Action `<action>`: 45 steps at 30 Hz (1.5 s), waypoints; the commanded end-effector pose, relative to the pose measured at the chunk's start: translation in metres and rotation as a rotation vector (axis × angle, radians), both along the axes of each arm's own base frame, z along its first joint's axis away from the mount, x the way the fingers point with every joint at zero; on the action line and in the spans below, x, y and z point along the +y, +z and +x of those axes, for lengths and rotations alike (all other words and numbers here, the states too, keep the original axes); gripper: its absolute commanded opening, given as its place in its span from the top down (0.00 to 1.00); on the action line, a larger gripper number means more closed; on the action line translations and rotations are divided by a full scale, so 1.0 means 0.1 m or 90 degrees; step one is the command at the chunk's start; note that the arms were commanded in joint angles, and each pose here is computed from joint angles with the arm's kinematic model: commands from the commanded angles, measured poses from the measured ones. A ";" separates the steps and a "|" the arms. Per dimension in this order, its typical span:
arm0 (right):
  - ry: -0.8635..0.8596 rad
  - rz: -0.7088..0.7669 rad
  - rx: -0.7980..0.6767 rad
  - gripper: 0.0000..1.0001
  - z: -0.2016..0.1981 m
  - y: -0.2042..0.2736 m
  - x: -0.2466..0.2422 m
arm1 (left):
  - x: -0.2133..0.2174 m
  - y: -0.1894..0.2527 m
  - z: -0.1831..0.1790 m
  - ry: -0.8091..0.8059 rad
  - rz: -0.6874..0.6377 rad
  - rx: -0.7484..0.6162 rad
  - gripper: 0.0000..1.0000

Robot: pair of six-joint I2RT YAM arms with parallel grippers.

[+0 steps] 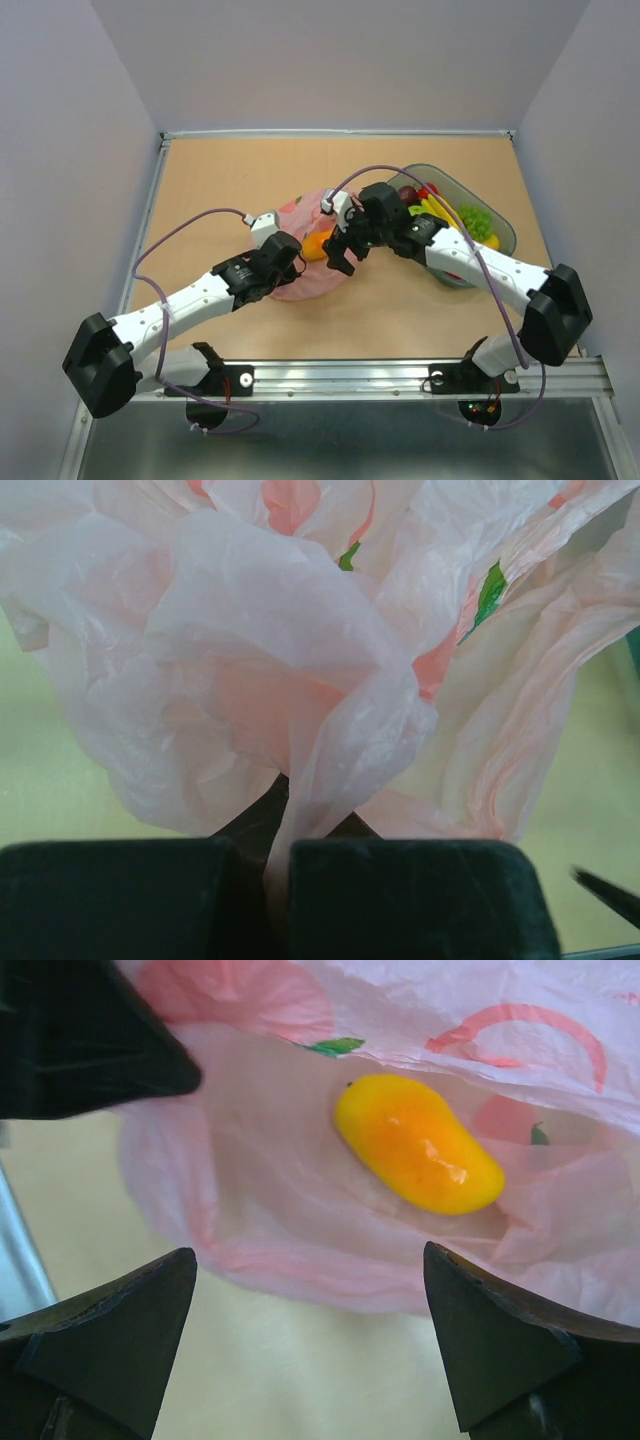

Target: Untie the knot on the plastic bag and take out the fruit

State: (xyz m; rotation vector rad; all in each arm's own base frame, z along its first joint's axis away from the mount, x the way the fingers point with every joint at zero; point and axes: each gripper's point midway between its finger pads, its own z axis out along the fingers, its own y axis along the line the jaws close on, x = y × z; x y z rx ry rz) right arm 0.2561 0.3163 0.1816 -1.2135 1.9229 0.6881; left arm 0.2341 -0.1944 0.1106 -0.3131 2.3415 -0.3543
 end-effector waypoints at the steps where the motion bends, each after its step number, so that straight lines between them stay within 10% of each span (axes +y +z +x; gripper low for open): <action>1: 0.037 -0.069 -0.123 0.01 0.39 -0.03 0.06 | 0.16 0.01 -0.02 0.004 0.034 -0.015 1.00; 30: 0.052 -0.121 -0.131 0.13 1.04 -1.19 0.58 | 0.23 -0.09 -0.12 -0.054 0.067 -0.009 1.00; 45: 0.068 -0.044 -0.092 0.95 0.74 -1.11 0.59 | 0.22 -0.08 0.02 -0.053 0.111 -0.008 1.00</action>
